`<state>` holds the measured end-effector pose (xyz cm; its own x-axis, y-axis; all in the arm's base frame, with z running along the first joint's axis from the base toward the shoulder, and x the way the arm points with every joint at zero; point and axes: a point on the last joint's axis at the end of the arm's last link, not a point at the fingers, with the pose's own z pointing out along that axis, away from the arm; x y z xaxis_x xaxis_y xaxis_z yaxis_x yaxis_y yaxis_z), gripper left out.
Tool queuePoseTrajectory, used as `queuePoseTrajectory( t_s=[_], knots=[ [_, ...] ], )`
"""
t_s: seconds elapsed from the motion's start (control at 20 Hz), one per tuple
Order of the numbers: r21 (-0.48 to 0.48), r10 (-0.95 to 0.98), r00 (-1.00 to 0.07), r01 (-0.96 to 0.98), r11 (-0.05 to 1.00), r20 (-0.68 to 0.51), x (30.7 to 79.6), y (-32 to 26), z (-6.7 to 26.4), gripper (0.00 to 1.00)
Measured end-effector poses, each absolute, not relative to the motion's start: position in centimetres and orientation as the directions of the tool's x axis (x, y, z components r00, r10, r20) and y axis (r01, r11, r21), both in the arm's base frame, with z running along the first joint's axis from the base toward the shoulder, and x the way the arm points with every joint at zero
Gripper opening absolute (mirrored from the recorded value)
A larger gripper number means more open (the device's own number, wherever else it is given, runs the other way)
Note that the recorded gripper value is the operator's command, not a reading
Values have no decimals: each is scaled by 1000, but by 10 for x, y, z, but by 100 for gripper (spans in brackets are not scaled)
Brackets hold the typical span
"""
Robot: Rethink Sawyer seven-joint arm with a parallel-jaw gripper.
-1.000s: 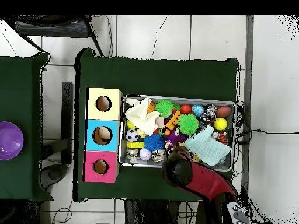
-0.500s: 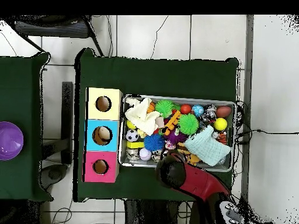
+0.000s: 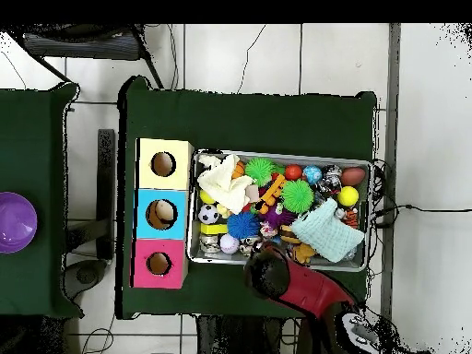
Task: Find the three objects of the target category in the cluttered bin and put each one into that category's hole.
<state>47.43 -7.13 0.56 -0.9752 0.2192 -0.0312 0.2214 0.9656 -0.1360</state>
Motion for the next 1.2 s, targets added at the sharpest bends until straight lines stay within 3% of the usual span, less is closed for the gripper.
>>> queuePoseTrajectory(
  t_s=[0.35, 0.6, 1.2],
  knots=[
    [-142, 210, -976, 216, 966, -52, 468, -69, -13, 100],
    [-153, 200, -974, 215, 965, -107, 473, -72, -15, 100],
    [-170, 187, -976, 205, 964, -115, 469, -71, -18, 100]
  ],
)
